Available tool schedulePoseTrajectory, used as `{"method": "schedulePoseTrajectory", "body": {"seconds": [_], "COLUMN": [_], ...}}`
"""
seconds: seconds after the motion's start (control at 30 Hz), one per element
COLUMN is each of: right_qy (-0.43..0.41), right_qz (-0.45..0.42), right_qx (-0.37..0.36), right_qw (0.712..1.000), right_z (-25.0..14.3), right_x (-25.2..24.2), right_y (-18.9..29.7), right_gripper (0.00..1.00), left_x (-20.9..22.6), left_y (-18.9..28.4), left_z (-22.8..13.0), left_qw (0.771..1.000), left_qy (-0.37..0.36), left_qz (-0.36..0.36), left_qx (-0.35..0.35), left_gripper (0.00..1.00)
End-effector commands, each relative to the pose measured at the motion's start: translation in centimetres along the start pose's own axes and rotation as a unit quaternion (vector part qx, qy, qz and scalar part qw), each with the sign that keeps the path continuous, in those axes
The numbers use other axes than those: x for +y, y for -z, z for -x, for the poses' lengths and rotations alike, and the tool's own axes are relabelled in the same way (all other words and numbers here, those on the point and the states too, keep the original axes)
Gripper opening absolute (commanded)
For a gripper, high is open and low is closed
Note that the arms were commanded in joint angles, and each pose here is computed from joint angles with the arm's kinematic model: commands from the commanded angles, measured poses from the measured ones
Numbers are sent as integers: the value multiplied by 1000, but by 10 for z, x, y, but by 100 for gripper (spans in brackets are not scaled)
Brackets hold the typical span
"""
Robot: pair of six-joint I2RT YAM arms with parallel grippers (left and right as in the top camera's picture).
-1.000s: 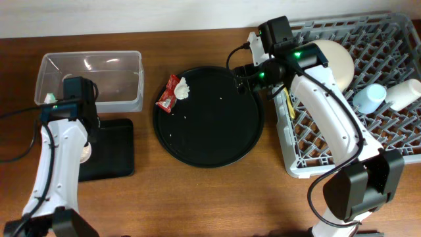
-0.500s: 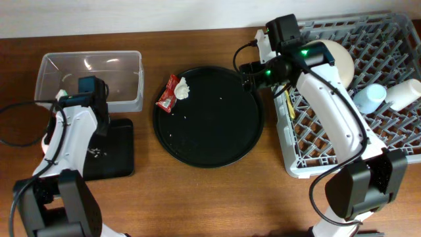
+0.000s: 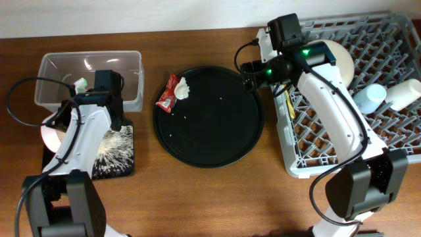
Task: Sort waste into correct bins and load items into the dishwasher rack
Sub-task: 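Tilt the pink bowl to pour the rice onto the small black tray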
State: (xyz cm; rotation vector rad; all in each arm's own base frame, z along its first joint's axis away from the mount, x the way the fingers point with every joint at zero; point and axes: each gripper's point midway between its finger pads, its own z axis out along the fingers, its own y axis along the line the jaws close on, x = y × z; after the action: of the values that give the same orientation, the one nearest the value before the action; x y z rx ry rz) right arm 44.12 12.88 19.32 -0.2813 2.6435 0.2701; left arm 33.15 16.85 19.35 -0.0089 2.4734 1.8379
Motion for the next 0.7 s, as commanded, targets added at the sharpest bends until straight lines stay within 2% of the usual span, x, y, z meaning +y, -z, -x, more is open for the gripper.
{"method": "schedulePoseTrajectory", "body": {"seconds": [0.0, 0.37, 0.67], "right_qy": [-6, -6, -6], "right_qz": [-7, -7, -7], "right_qx": [-11, -11, -13], "right_qw": [1000, 1000, 1000], "right_z": [4, 4, 5], "right_x": [-5, -5, -5], "right_y": [7, 7, 7], "right_gripper": [98, 98, 98], "left_x": [5, -15, -32], "left_y": [-2, -9, 19], "left_z": [-4, -11, 14], "left_qw": [998, 990, 978], "left_qy": [-51, -124, -184], "left_qz": [36, 69, 86], "left_qx": [6, 11, -42], "left_gripper": [0, 0, 1]}}
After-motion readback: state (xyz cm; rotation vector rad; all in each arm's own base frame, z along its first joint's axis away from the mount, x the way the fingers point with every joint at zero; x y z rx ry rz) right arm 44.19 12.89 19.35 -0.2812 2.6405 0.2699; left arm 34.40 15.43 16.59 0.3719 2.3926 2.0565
